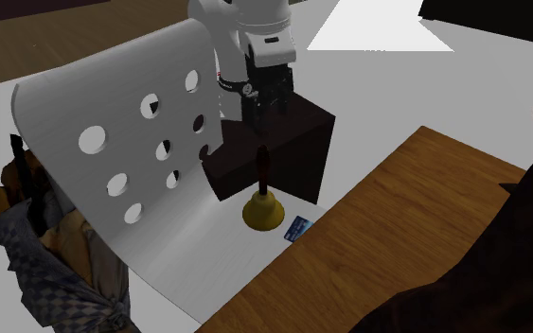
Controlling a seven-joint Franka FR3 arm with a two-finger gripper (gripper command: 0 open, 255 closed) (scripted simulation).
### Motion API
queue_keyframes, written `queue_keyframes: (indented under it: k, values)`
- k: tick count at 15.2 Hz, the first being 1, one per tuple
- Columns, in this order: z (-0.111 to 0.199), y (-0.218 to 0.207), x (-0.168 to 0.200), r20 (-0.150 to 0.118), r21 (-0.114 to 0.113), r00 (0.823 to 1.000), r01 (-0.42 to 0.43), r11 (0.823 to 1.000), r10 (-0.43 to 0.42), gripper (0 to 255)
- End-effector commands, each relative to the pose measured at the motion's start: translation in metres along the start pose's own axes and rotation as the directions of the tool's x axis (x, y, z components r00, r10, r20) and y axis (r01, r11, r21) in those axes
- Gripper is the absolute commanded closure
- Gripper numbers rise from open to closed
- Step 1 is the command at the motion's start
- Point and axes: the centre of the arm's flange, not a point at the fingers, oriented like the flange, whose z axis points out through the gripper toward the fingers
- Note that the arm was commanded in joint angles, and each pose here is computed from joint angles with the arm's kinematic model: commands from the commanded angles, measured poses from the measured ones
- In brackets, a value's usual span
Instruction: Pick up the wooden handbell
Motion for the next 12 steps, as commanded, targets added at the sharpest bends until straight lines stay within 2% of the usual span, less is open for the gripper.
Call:
queue_keyframes:
  k: [1,3,10,12]
  values:
    - [0.021,0.02,-0.001,-0.019,0.009,1.0,0.024,1.0,-0.024,0]
    - [0.033,0.032,0.0,-0.03,0.016,0.999,0.038,0.999,-0.037,0]
    - [0.073,0.033,-0.002,-0.03,0.016,0.999,0.038,0.999,-0.037,0]
    - [0.073,0.033,-0.002,-0.03,0.016,0.999,0.038,0.999,-0.037,0]
